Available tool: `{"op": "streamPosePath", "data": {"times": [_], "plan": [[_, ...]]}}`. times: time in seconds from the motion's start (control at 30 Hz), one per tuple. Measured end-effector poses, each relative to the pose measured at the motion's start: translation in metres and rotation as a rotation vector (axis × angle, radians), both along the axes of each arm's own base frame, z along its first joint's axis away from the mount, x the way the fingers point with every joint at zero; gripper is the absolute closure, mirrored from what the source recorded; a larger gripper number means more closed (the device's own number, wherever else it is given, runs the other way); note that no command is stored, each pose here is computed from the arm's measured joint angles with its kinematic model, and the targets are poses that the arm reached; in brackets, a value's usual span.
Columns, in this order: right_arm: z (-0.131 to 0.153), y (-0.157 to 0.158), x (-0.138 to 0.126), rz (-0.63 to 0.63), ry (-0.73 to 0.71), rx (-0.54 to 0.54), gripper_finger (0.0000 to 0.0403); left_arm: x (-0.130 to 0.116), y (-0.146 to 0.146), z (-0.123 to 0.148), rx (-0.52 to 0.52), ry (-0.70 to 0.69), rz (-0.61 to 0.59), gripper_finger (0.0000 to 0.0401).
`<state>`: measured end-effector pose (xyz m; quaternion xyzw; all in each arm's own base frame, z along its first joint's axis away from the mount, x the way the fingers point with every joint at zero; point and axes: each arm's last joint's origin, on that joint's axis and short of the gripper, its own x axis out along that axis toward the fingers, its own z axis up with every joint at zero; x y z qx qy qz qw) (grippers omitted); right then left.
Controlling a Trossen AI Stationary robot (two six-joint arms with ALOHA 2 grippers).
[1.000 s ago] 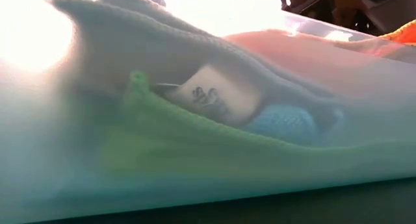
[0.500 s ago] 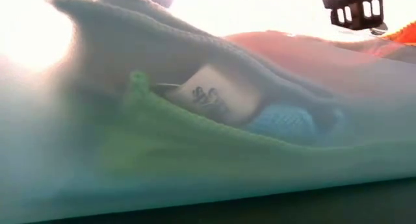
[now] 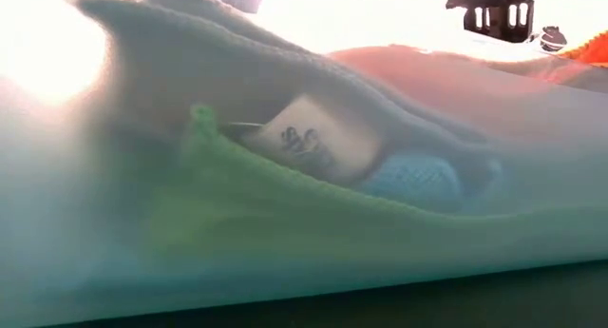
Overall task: Fold microfiber towels
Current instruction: Put the folded orange microfiber cloth into the green transparent bin
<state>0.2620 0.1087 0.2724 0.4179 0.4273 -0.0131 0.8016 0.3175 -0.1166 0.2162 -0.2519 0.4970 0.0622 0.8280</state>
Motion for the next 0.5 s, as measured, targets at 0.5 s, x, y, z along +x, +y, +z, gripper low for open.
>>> {"op": "streamPosePath", "data": {"times": [0.5], "plan": [[0.0,0.0,0.0,0.063,-0.033,-0.055,0.0287,-0.006,-0.013,0.0,0.164,-0.042,-0.199,0.0226]]}}
